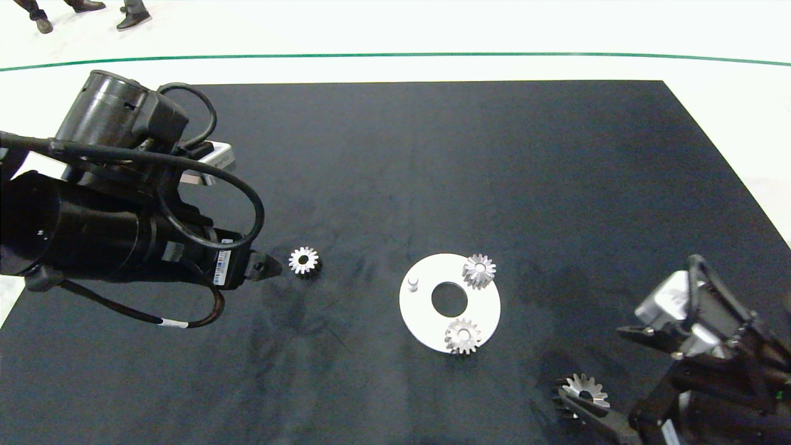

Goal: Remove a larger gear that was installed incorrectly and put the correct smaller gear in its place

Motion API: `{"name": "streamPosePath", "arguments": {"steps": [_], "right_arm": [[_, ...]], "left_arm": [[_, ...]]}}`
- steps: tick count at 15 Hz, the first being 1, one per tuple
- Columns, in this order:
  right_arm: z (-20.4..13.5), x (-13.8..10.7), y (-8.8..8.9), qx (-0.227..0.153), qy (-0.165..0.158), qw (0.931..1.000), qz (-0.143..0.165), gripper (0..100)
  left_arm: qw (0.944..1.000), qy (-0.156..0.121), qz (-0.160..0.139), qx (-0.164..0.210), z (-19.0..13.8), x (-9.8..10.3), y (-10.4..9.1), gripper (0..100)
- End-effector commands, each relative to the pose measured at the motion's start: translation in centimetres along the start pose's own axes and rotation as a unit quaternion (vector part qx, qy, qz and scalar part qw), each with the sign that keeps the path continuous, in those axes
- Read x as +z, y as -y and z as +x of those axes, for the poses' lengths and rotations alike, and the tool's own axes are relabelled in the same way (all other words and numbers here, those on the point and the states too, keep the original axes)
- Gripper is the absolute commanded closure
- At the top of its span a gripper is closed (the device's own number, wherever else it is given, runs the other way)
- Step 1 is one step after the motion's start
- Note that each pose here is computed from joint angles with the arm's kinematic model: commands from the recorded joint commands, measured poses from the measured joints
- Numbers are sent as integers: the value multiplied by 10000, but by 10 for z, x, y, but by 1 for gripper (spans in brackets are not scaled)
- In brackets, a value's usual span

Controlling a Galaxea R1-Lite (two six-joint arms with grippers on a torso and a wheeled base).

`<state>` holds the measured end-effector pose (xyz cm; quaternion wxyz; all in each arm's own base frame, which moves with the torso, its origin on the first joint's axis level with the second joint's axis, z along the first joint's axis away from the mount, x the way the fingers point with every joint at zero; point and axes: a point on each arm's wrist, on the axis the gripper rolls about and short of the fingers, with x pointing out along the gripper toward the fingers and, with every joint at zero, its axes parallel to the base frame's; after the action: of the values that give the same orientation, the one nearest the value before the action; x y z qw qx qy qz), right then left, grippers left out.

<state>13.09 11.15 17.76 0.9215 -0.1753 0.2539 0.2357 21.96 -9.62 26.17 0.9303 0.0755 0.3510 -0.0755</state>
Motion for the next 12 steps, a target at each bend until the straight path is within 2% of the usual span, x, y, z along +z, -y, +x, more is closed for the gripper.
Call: {"name": "streamPosePath", "arguments": {"steps": [1, 3, 4, 7, 10, 12], "right_arm": [[-108, 24, 31, -272, 2065, 9781, -19, 0], [-145, 24, 40, -438, 2703, 9614, -266, 0], [-155, 25, 43, -500, 2872, 9561, -292, 0], [-166, 26, 46, -554, 3075, 9496, -230, 0], [-168, 25, 46, -557, 3118, 9482, -227, 0], [-168, 24, 46, -556, 3111, 9485, -229, 0]], "left_arm": [[9994, -207, 237, -169, 25, 1, 21, 0], [9971, -488, 497, -295, 49, -2, 43, 0], [9967, -499, 575, -297, 57, 1, 51, 0], [9963, -381, 720, -281, 72, 12, 63, 0], [9938, -342, 1043, -199, 75, 14, 60, 0], [9930, -341, 1125, -115, 76, 15, 53, 0]]}}
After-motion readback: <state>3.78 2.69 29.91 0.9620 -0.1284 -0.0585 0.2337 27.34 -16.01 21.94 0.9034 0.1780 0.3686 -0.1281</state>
